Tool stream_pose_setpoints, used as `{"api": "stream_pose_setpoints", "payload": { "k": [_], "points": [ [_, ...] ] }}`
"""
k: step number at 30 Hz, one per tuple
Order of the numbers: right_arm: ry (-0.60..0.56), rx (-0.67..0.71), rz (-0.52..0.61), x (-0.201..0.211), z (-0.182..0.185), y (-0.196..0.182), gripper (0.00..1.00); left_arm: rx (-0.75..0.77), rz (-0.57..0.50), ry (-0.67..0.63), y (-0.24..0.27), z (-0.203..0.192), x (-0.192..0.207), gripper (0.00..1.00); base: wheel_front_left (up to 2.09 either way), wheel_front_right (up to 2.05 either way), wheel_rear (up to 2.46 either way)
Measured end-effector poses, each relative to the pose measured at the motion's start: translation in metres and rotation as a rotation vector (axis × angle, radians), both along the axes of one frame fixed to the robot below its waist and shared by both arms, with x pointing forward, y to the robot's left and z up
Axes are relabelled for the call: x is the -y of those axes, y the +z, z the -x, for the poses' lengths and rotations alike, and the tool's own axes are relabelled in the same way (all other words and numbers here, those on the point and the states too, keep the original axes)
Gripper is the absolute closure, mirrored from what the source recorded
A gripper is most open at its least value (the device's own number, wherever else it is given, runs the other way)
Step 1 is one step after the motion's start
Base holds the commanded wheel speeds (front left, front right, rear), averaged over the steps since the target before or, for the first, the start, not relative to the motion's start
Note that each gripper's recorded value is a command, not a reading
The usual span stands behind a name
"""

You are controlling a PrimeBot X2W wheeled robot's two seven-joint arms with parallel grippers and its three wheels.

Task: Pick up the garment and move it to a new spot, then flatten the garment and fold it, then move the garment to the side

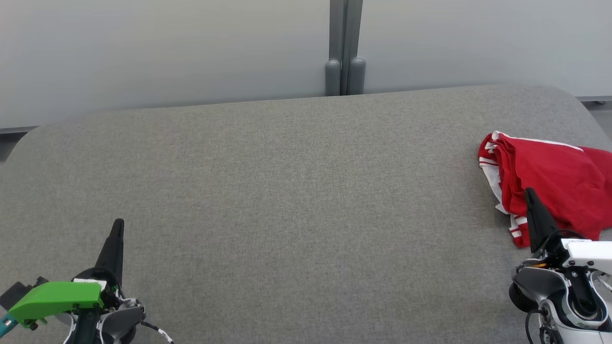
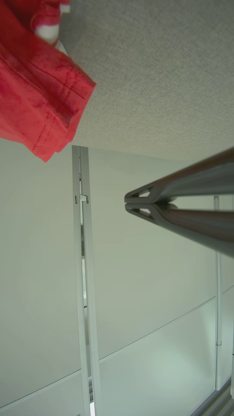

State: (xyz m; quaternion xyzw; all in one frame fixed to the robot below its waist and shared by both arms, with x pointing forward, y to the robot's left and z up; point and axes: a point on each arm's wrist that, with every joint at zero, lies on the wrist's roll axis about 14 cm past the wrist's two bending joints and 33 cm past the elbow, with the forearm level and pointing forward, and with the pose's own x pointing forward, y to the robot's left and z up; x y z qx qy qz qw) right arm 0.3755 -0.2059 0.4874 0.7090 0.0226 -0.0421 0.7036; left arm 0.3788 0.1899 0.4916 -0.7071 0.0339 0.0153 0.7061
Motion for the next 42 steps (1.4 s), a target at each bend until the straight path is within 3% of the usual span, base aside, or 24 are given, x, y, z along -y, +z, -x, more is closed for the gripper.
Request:
{"api": "stream_pose_setpoints", "payload": {
  "k": [42],
  "points": [
    [-0.001, 0.000, 0.000, 0.0002, 0.0000, 0.0000, 1.00, 0.004, 0.000, -0.001, 0.0013, -0.0002, 0.0003, 1.00, 0.00, 0.00, 0.00]
  ]
}}
